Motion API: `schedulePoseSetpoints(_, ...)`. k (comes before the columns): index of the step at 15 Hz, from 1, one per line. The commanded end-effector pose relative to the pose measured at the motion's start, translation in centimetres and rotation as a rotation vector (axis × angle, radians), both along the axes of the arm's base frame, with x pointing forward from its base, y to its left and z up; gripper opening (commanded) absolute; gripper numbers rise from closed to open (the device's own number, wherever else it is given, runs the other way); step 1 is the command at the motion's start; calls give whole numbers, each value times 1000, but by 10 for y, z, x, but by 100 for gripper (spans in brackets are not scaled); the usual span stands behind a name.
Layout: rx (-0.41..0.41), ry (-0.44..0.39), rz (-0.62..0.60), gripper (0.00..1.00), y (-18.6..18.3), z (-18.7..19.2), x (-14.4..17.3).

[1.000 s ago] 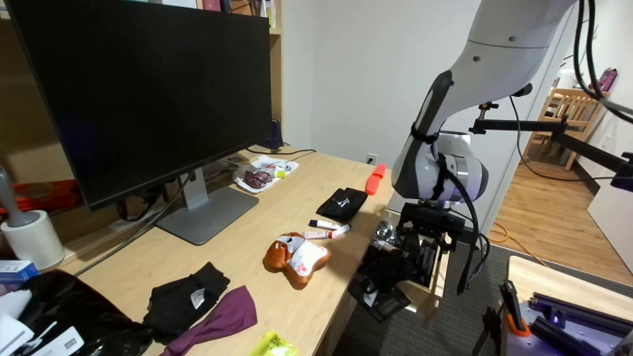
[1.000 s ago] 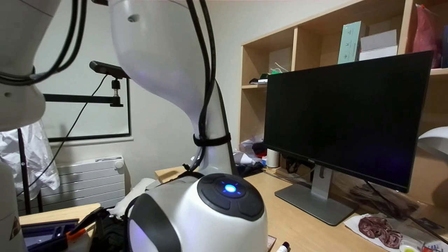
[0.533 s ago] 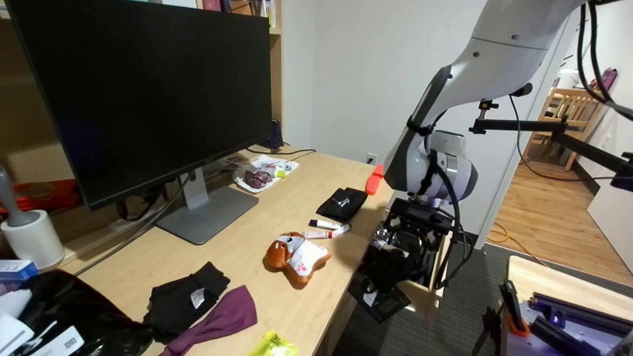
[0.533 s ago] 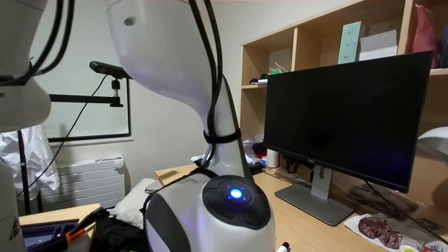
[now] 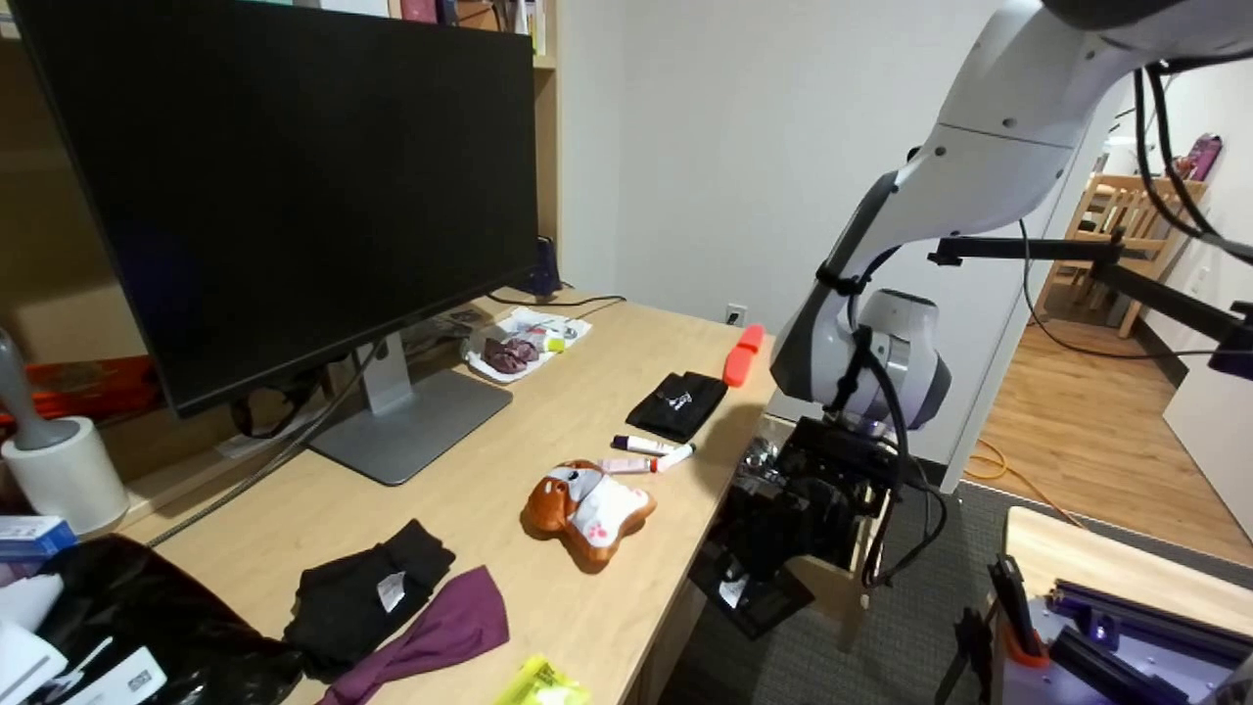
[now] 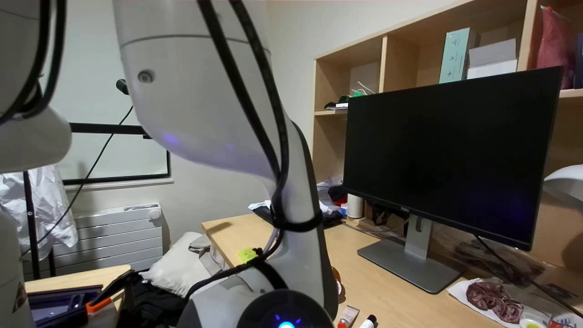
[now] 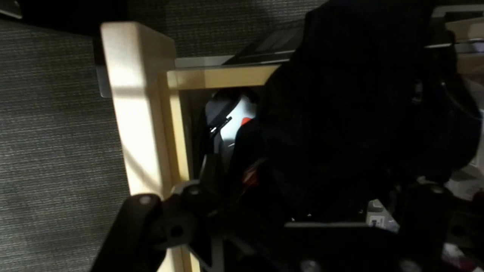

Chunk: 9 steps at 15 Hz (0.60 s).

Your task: Place the set of socks in the left side of the desk

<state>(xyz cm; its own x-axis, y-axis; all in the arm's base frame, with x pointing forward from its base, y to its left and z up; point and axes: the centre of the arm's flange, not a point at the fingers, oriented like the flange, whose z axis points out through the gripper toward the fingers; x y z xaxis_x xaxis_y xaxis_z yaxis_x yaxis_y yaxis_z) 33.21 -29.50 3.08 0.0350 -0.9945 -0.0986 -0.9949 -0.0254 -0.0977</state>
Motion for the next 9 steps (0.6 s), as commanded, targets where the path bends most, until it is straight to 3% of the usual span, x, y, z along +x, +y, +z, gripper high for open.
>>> schedulePoseSetpoints(1,18,-61,62,100,-5,-29,-12)
schedulePoseSetpoints(7,49,-141,128,98,-8,-46,-12)
schedulePoseSetpoints(8,52,-145,137,77,-9,-49,-13)
schedulePoseSetpoints(9,52,-144,150,74,-10,-52,-14)
